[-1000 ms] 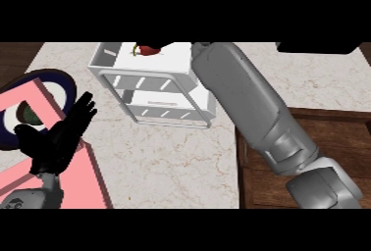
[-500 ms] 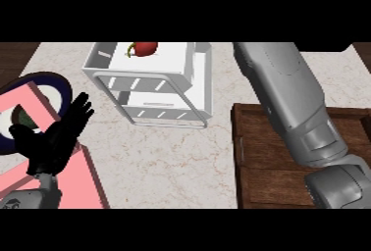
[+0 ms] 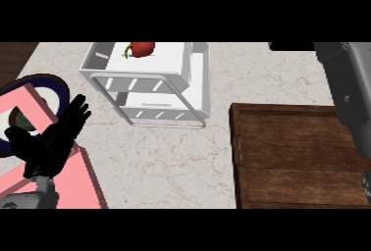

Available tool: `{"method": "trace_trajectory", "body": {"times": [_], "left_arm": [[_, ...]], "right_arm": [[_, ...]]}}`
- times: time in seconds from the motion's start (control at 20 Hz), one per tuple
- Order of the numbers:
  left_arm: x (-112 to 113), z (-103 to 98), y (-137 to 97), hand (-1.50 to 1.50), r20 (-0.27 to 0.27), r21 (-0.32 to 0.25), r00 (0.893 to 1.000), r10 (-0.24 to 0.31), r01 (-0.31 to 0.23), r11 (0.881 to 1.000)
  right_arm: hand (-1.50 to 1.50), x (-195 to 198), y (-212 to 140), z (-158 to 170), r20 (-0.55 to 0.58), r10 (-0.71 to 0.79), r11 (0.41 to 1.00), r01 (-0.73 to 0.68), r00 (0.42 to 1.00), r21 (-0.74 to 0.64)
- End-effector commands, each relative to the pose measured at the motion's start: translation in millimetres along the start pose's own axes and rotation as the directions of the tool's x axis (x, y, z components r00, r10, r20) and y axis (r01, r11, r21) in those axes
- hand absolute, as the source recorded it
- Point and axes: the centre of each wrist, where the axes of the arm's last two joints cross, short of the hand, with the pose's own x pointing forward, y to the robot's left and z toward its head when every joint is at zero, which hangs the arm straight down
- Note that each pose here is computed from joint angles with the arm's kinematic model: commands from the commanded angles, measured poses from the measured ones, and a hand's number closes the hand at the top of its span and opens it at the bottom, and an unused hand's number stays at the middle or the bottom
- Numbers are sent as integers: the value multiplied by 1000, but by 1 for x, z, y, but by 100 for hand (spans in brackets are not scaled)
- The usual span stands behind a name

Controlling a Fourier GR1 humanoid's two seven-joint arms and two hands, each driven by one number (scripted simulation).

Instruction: Pick the bell pepper from the tray and place it in the tiered basket

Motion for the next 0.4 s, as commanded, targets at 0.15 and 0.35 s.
{"method": "trace_trajectory", "body": {"times": [0.15,0.35], "left_arm": [[11,3,-8,0,-4,-20,1000,-11,11,1000],[-10,-3,11,0,-4,-8,1000,-2,2,1000]], "right_arm": [[-150,24,-97,-23,21,28,999,-27,999,-45],[-150,8,-147,-22,25,31,999,-31,999,-13]]}}
